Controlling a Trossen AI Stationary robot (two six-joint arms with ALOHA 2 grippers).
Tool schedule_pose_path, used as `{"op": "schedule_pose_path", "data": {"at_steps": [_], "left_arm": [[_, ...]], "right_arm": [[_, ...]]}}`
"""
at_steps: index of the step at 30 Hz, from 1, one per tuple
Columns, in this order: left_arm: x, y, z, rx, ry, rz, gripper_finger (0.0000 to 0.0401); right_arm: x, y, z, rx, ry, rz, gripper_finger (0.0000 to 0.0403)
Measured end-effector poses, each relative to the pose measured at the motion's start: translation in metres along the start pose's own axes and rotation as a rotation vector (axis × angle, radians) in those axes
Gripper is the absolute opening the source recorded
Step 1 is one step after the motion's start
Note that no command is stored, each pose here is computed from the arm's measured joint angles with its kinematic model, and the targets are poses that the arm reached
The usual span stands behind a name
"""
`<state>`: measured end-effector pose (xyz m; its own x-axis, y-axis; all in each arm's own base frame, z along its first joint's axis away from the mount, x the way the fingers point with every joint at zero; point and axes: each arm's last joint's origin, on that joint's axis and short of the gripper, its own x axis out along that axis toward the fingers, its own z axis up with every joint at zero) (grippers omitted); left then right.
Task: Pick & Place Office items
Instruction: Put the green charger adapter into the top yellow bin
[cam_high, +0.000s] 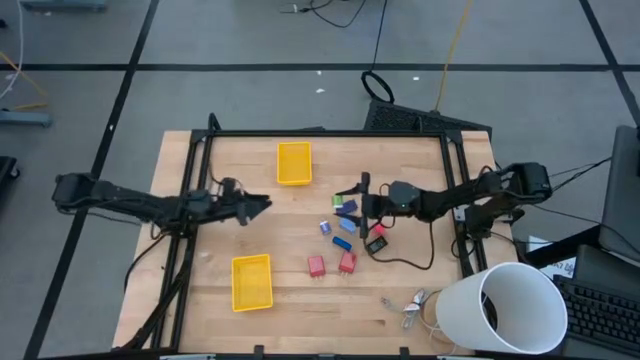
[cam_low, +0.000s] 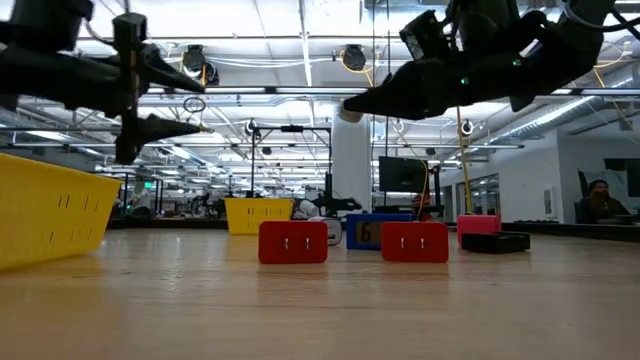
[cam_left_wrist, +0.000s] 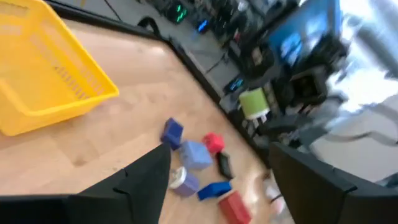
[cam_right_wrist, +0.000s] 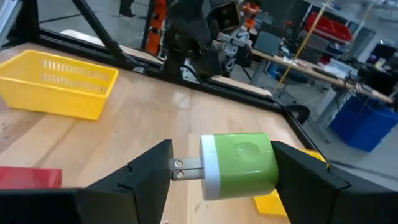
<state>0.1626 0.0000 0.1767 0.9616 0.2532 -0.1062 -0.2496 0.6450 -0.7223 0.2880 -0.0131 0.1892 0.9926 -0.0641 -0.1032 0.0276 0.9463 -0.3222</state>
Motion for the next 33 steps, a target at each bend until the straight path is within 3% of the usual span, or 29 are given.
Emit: {"op": "schedule_pose_path", "data": {"at_steps": [5,14,21,33], "left_arm": [[0.041,-0.03,0.009,0.092,0.033,0.026,0.0322],[0.112,-0.075,0.012,0.128,0.139,-0.075,0.0346],[0.146,-0.081,0.001,0.137,0.184,-0.071,0.0347],[0.174,-0.081,-0.002,0.127,0.181,-0.048,0.0347]], "right_arm": [[0.005,0.004,0.007,-0.04,-0.022,0.013,0.0238],[0.005,0.007,0.01,-0.068,-0.034,0.013,0.0238],[0.005,0.008,0.012,-0.085,-0.054,0.011,0.024],[0.004,0.013,0.014,-0.12,-0.065,0.025,0.0239]]}}
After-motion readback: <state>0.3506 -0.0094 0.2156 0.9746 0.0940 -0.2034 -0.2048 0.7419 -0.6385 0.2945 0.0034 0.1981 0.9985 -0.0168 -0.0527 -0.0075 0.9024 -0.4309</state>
